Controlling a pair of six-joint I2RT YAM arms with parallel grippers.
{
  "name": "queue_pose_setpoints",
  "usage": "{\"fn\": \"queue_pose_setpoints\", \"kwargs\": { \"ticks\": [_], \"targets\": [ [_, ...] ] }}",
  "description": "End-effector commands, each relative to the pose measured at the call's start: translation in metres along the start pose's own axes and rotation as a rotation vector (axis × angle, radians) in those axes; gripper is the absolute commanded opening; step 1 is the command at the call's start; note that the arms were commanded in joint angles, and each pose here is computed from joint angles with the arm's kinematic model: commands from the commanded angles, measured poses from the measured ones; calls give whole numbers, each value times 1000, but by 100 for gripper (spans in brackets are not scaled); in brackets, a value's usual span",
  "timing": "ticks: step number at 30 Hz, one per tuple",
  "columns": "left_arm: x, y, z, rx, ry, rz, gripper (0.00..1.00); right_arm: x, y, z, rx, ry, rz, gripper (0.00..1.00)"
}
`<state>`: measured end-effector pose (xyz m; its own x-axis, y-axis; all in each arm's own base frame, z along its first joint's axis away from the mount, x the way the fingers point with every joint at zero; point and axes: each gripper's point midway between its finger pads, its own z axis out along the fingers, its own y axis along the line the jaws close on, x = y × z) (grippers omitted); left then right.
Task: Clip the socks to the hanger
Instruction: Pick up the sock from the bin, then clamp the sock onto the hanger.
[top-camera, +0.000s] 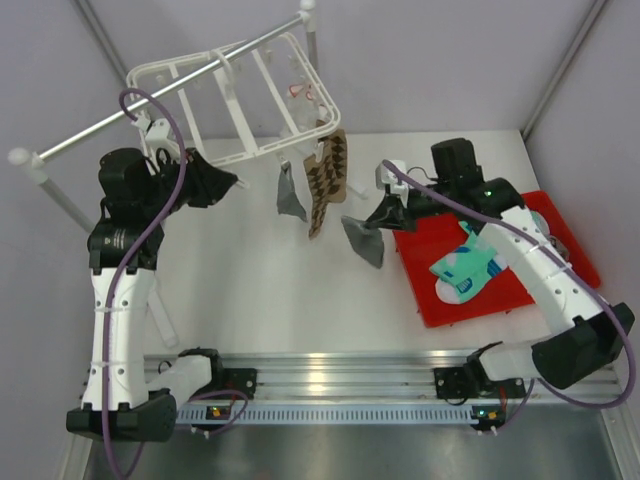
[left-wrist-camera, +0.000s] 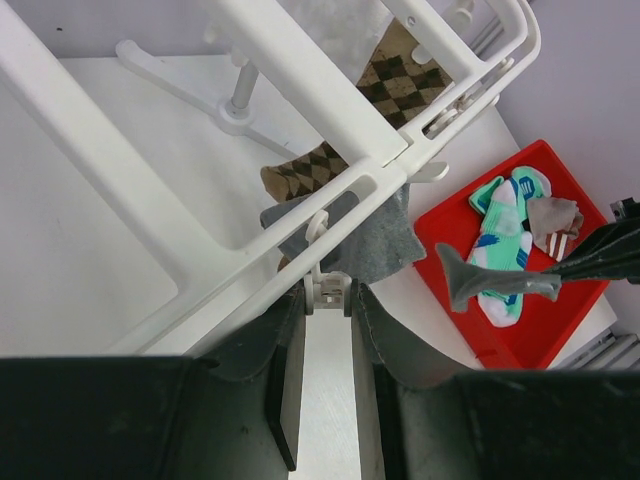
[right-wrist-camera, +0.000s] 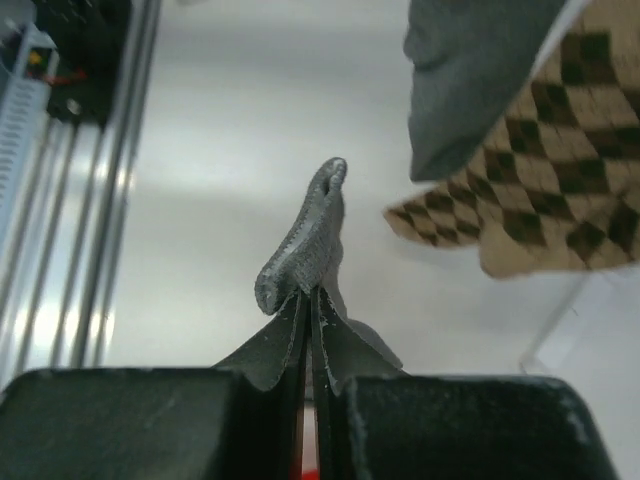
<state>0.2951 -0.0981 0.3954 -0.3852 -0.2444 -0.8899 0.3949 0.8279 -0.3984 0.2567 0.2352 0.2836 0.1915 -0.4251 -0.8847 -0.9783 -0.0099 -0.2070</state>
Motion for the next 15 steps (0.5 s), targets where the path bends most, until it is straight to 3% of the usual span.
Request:
{"fn": "queue_pose_setpoints", "kwargs": {
  "ticks": [1, 5, 11, 15],
  "targets": [
    [-9, -15, -4, 58, -10, -8, 0, -77, 18, 25, -53, -200, 165, 0],
    [-9, -17, -4, 69, -10, -8, 0, -112, 24, 61, -50, -258, 164, 0],
    [-9, -17, -4, 65, -8, -22, 0, -144, -10, 118, 188, -312, 290, 0],
    [-6, -16, -3, 62, -2, -46, 0, -152, -34, 132, 405, -351, 339, 0]
  ]
}}
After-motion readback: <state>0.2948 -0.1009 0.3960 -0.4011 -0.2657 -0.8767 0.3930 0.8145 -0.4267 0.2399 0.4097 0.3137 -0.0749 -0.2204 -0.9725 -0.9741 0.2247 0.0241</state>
